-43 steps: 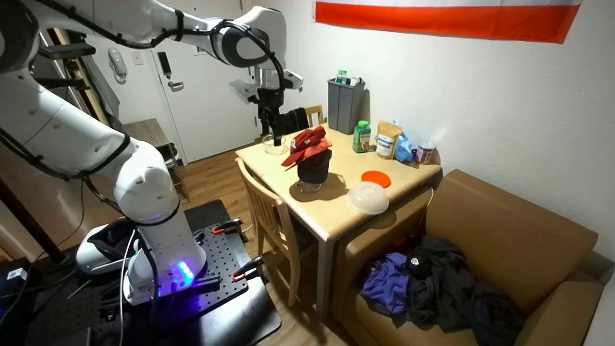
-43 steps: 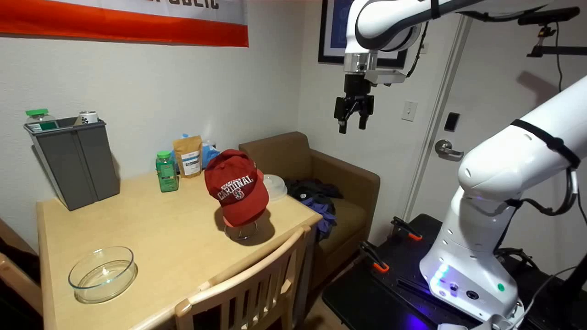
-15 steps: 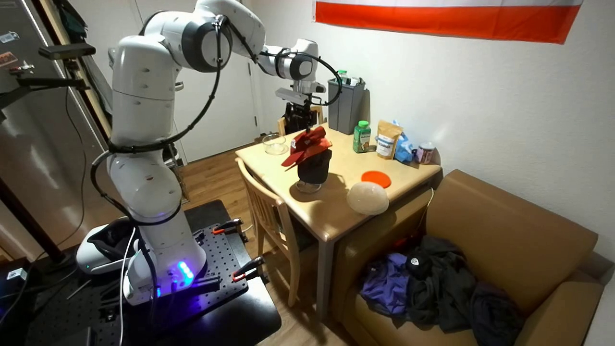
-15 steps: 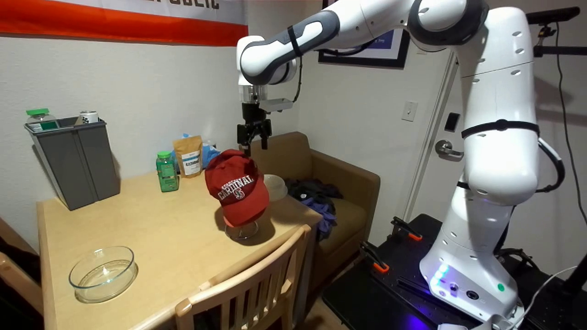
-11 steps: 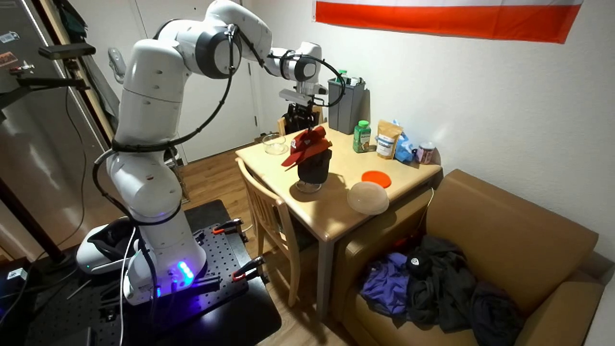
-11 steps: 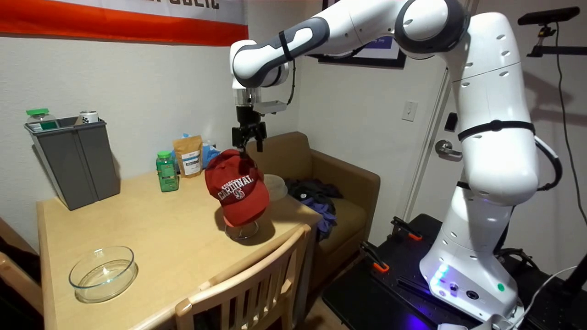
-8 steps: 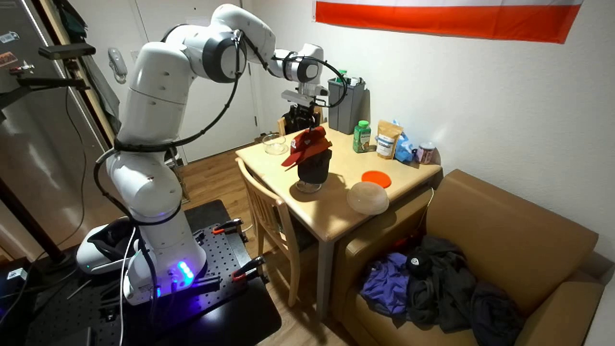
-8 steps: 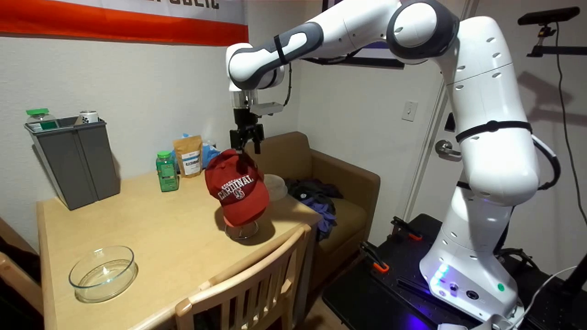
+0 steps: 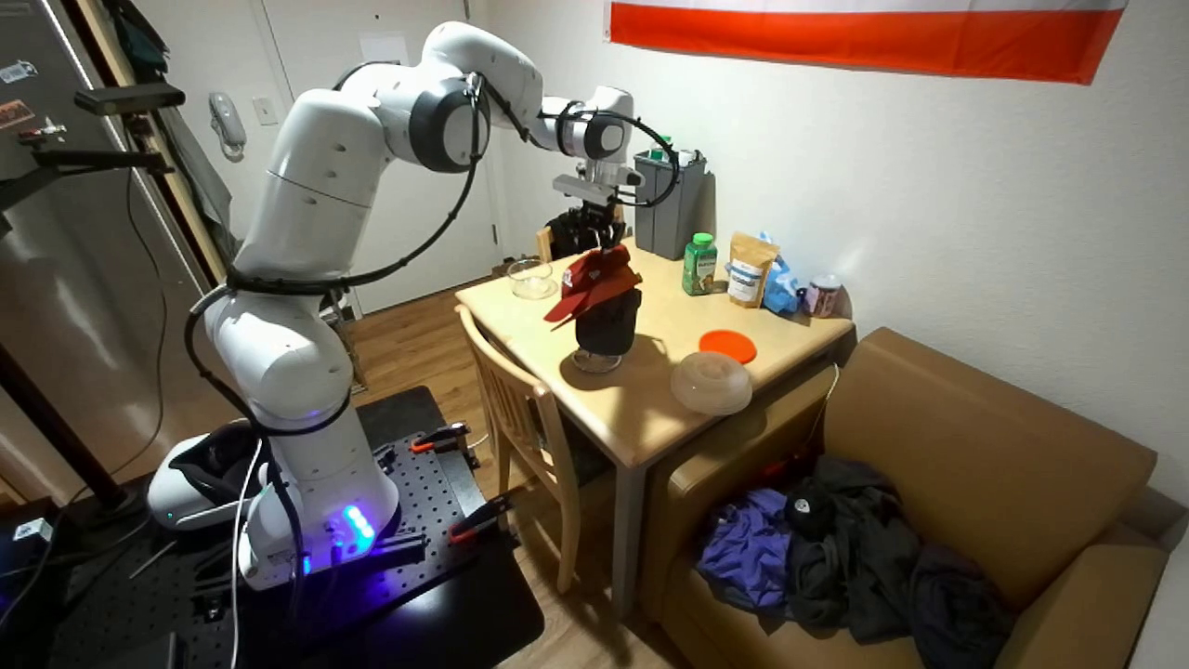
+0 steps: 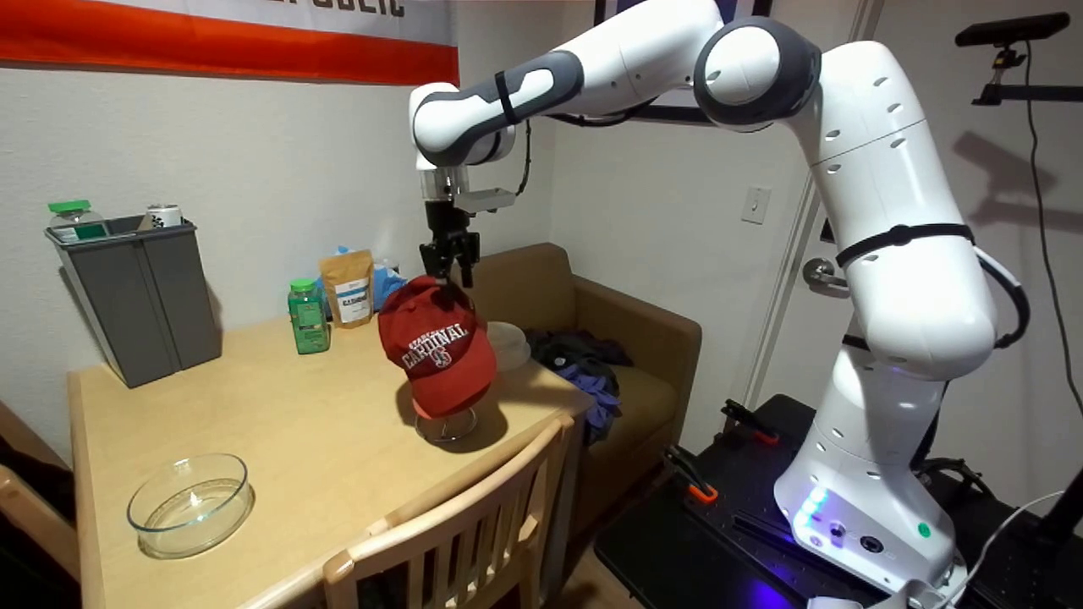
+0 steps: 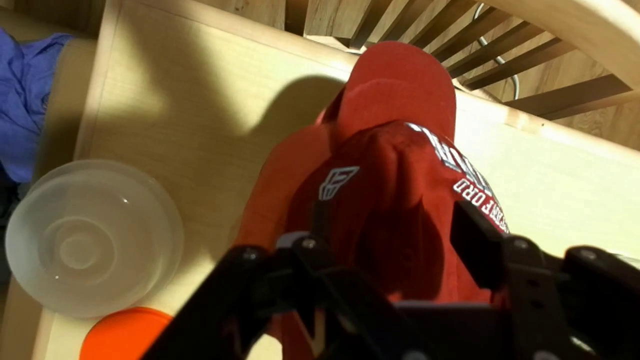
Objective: Put the maroon cape on the table
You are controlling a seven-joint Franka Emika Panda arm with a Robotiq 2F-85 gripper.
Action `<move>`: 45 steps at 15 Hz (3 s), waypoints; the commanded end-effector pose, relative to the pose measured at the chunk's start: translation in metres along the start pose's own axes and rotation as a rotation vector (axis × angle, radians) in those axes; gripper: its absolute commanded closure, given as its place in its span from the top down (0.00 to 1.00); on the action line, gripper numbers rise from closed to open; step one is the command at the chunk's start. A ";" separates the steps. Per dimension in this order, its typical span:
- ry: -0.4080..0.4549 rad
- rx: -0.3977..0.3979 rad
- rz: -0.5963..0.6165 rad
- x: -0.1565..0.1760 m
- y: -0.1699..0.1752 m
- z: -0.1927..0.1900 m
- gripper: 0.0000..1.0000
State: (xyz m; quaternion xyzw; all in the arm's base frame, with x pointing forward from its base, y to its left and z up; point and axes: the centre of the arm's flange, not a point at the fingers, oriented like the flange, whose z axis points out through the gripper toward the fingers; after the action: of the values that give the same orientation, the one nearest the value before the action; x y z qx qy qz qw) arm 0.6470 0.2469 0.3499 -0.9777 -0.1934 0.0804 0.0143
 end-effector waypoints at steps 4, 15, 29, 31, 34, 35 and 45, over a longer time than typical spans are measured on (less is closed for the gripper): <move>-0.008 -0.010 0.004 0.011 0.017 -0.012 0.66; -0.025 -0.013 0.017 0.011 0.026 -0.010 0.00; -0.052 -0.007 0.014 0.009 0.027 -0.006 0.73; -0.055 -0.005 0.014 0.009 0.027 -0.005 0.72; -0.060 -0.005 0.014 0.009 0.029 -0.002 0.41; -0.061 -0.003 0.015 0.009 0.030 -0.001 0.32; -0.034 -0.006 0.014 -0.001 0.029 -0.010 0.00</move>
State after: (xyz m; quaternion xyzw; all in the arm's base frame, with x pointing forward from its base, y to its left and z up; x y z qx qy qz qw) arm 0.6623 0.2220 0.3434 -0.9786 -0.1789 0.1018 0.0076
